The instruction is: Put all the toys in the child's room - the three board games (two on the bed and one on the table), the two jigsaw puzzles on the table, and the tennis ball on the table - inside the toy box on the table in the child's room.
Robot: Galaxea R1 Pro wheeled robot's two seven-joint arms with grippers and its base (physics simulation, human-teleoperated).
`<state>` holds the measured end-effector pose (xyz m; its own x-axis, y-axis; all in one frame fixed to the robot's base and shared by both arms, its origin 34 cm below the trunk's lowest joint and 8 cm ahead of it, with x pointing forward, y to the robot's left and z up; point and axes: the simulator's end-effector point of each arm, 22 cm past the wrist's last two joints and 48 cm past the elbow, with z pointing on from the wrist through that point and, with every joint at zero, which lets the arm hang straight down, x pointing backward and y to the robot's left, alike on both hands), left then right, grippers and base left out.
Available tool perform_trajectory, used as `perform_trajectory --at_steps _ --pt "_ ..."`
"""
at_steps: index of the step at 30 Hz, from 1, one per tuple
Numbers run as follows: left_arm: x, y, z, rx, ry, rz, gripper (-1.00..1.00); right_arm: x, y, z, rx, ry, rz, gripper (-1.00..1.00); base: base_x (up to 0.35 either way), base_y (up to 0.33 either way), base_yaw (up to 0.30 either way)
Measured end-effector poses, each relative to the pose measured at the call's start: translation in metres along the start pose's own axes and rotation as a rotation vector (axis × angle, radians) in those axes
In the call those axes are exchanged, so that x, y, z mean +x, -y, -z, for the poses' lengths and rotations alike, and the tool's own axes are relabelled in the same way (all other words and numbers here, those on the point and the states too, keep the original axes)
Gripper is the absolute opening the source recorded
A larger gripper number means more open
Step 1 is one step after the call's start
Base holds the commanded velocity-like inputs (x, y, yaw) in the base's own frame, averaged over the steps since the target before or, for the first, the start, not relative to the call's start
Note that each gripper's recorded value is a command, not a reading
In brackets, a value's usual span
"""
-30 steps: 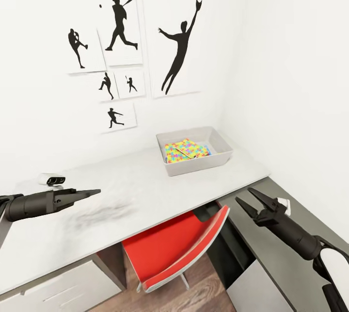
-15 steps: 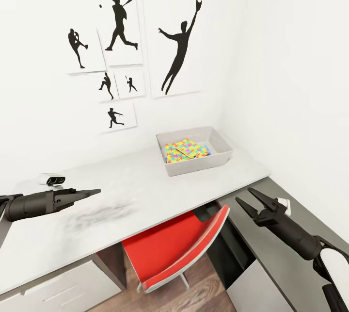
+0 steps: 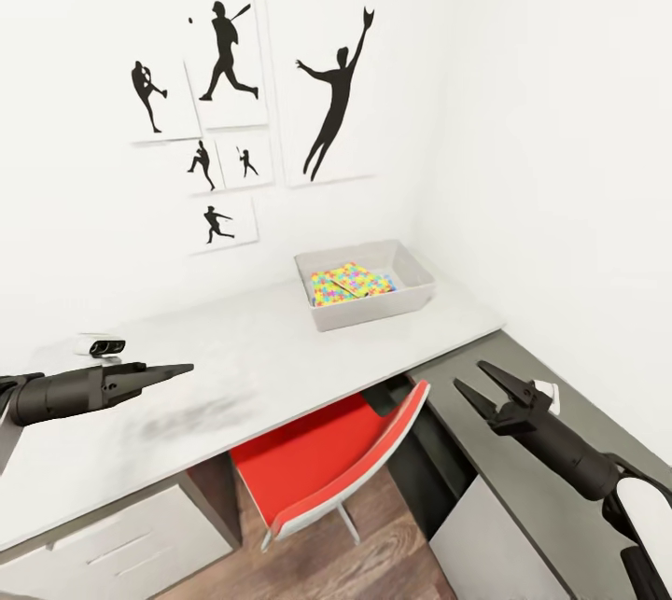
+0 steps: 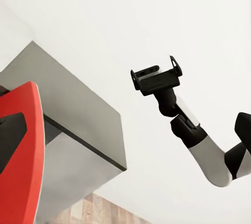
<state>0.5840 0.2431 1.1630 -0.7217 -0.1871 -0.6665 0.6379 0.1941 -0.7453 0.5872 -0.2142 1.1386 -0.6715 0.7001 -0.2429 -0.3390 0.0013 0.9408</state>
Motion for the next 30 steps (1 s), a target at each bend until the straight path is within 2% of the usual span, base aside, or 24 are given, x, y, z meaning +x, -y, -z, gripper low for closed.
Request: perform_trajectory --at_steps 18,30 --pt "-0.005 0.012 0.001 0.004 0.004 -0.026 1.0 0.0 -0.014 -0.001 -0.02 0.0 0.019 1.0 -0.009 0.0 -0.067" --pt "-0.008 0.021 0.004 0.004 0.006 -0.044 1.0 0.0 -0.023 -0.001 -0.036 0.002 0.031 1.0 -0.163 0.058 -0.001"
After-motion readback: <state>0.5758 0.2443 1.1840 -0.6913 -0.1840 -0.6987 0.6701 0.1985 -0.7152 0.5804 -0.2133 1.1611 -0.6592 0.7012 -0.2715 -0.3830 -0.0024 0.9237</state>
